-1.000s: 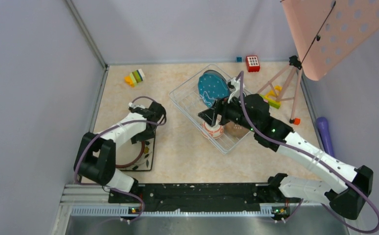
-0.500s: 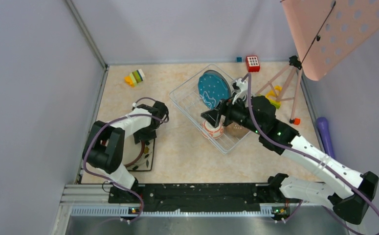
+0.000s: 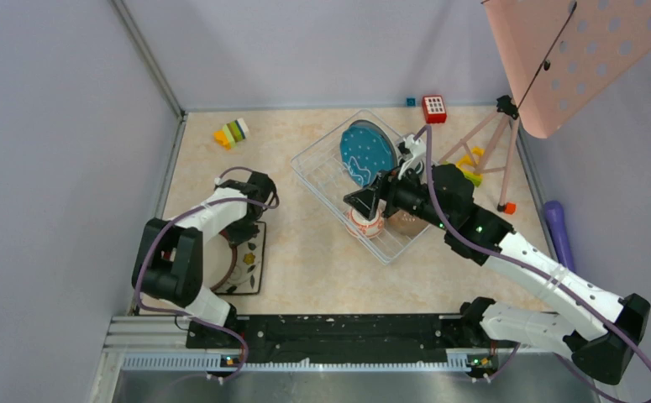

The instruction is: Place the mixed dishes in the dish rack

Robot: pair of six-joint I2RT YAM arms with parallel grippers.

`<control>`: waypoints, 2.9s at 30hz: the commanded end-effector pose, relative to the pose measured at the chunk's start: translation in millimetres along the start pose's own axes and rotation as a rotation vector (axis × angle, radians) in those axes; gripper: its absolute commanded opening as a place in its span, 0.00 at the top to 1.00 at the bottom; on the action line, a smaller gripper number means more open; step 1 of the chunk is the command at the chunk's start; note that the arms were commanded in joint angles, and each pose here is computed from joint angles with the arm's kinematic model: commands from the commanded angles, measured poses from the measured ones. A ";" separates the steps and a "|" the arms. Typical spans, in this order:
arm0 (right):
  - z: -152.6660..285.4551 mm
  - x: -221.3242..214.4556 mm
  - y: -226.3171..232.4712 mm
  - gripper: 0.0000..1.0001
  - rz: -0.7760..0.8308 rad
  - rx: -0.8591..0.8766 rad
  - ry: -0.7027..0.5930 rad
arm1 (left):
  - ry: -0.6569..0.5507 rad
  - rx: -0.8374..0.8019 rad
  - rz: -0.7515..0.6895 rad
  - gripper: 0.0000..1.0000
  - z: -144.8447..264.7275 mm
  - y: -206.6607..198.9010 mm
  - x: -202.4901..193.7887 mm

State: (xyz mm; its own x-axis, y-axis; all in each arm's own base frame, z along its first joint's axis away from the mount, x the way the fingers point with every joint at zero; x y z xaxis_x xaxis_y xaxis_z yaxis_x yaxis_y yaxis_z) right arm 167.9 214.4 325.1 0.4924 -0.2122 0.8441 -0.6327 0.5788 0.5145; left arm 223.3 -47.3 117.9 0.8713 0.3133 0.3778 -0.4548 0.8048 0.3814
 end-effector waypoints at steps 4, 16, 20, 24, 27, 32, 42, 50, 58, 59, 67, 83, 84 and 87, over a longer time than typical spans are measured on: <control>-12.7 -7.4 3.2 0.33 -0.065 0.087 -0.017 | -0.132 -0.149 0.265 1.00 84.5 33.8 40.3; -60.8 -48.9 28.4 0.32 0.010 0.177 -0.063 | -0.344 -0.574 0.515 1.00 193.9 84.3 62.0; -78.4 -57.8 36.8 0.25 0.078 0.132 -0.069 | -0.327 -0.741 0.606 1.00 211.8 82.7 60.7; -94.2 -68.3 51.8 0.20 0.113 0.082 -0.096 | -0.263 -0.836 0.686 1.00 214.5 73.5 58.5; -104.5 -76.7 61.3 0.20 0.151 0.055 -0.127 | -0.209 -0.910 0.755 1.00 213.6 64.7 56.8; -116.8 -90.9 73.4 0.20 0.250 0.034 -0.157 | -0.098 -1.031 0.830 1.00 220.4 49.3 60.7; -139.7 -115.7 60.0 0.29 0.336 -0.111 -0.120 | -0.054 -1.107 0.890 1.00 230.6 49.1 63.5; -150.8 -119.2 64.4 0.94 0.422 -0.164 -0.136 | -0.040 -1.131 0.895 1.00 232.3 48.1 63.2; -140.6 -87.7 74.1 1.00 0.434 -0.174 -0.230 | -0.222 -1.073 0.915 0.07 225.0 68.8 60.4; -139.2 -82.1 76.9 1.00 0.439 -0.172 -0.236 | -0.260 -1.048 0.900 0.05 224.9 74.1 60.0; -110.9 -24.1 91.8 1.00 0.497 -0.137 -0.300 | -0.580 -0.800 0.638 0.03 223.6 122.4 49.2; -46.7 86.1 54.9 1.00 0.500 -0.258 -0.447 | -0.649 -0.794 0.291 0.02 180.6 109.1 18.9; -44.6 89.8 49.1 1.00 0.509 -0.268 -0.450 | -0.649 -0.809 0.265 0.02 178.8 106.3 17.6; -40.6 97.5 31.6 1.00 0.551 -0.303 -0.453 | -0.630 -0.875 0.199 0.02 171.1 94.4 11.9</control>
State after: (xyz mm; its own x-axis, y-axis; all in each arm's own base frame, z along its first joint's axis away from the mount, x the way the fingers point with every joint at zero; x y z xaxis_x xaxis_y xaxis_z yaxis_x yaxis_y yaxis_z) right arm 211.6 273.0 352.0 -0.0141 0.0714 0.9973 -0.5400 0.8389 -0.0677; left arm 153.6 -44.8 308.4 0.4149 0.4246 0.8047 -0.2128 0.9052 -0.3679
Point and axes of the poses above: each gripper's point midway between its finger pads, its own z axis back along the fingers, its own y axis along the line the jaws close on, x = y × z, the point moved 9 cm from there along z, back along the fingers, and after that the axes turned 4 degrees about -z, right-handed, at the moved point
